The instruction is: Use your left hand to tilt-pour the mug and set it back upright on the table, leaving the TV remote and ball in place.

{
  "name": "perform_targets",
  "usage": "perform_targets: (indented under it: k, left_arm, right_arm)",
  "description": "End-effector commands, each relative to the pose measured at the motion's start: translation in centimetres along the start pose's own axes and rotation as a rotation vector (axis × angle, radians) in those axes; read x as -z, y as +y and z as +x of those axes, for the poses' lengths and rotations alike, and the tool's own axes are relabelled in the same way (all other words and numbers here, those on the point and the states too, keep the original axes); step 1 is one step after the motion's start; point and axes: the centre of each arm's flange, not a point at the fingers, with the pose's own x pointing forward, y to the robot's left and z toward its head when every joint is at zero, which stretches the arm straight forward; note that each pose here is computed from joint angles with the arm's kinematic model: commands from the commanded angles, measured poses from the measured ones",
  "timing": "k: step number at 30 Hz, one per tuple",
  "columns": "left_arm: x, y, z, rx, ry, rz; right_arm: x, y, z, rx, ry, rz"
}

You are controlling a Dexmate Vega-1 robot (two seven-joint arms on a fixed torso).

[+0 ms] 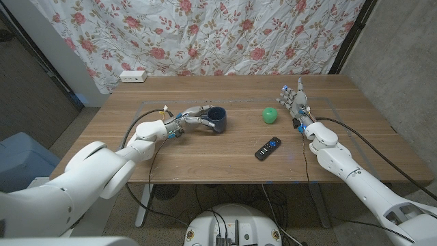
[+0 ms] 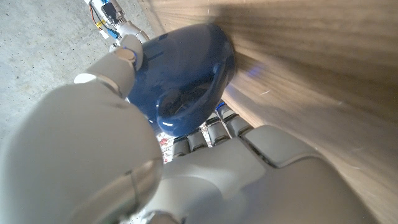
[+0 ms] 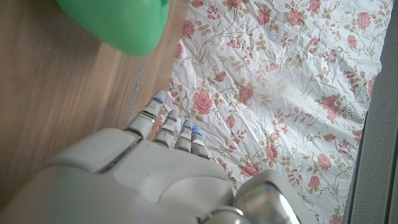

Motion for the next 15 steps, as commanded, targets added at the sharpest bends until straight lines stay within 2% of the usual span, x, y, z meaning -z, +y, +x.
perform_targets:
  k: [1, 15]
  left_arm:
    - [-0.08, -0.35, -0.52, -0.049, -0.038, 0.019]
    - [-0.40, -0.41, -0.80, -0.098, -0.048, 0.073]
  right_arm:
    - [0.00, -0.01, -0.01, 0.000, 0.000, 0.000]
    - [0.00, -0.01, 0.00, 0.000, 0.000, 0.000]
